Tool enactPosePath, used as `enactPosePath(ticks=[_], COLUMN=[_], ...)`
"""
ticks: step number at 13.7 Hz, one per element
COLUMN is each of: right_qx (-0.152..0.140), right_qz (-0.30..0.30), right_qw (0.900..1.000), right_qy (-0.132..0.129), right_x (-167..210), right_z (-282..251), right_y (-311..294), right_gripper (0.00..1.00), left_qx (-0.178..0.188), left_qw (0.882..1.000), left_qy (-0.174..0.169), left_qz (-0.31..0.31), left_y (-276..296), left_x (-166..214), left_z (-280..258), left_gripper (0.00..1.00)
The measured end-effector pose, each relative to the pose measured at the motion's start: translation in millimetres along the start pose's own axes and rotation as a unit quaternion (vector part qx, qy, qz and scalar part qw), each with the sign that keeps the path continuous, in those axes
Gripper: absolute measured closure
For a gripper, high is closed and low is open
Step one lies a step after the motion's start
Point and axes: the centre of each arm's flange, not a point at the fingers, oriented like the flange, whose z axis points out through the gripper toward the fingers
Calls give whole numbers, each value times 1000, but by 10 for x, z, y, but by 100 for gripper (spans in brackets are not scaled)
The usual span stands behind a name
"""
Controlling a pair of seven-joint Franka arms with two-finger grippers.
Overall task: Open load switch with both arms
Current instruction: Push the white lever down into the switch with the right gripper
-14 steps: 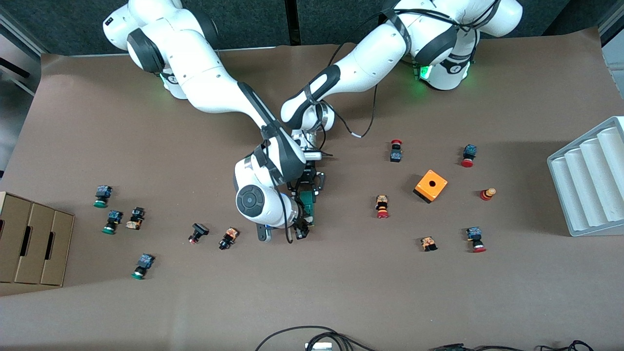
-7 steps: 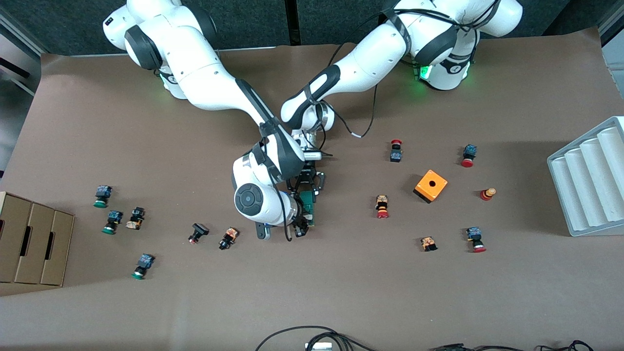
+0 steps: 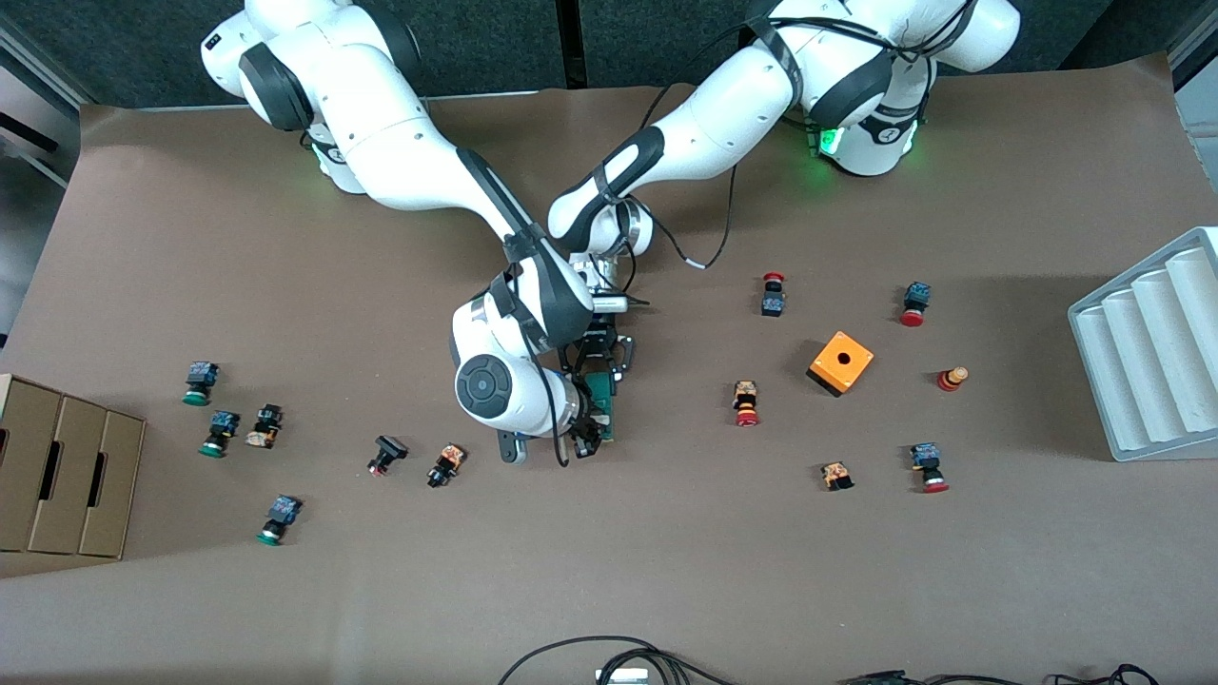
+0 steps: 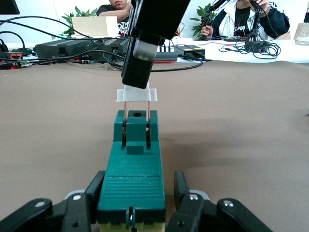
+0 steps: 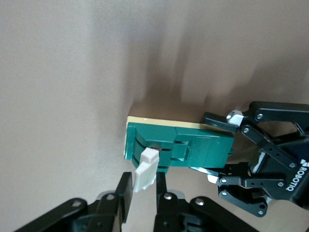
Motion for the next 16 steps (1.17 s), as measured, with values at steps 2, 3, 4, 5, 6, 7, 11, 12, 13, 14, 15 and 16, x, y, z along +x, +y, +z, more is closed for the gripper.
enactPosePath(ticks=[2,3,4,5,6,7,11,12,13,14,15,16], right_qx=[-1,-1,-2,-2,-2,-2,-5,-6,-8,-9,-11,-13], right_qz=[0,0,0,1,1,1,1,1,1,0,0,0], right_qw=[1000,1000,1000,1000,1000,1000,1000,1000,1000,1000,1000,1000], right_qy=[0,0,0,0,0,0,0,0,0,1,1,2], right_x=[-4,-3,-1,1,3,4,-2,-9,-19,-28,-36,-42], right_z=[-11,-15,-15,-16,-18,-20,-31,-36,-36,-32,-24,-16], right_y=[12,16,19,22,24,26,56,77,99,119,139,160], right_gripper=[74,74,74,74,74,74,74,74,74,74,74,74], left_qx=[0,0,0,0,0,0,0,0,0,0,0,0], left_qw=[1000,1000,1000,1000,1000,1000,1000,1000,1000,1000,1000,1000], left_qy=[0,0,0,0,0,0,0,0,0,0,0,0], left_qz=[0,0,0,0,0,0,0,0,0,0,0,0], left_y=[0,0,0,0,0,0,0,0,0,-1,-1,-2], left_x=[0,0,0,0,0,0,0,0,-1,-2,-5,-6], left_z=[0,0,0,0,0,0,0,0,0,0,0,0], left_gripper=[37,37,37,37,37,37,37,37,37,37,37,37])
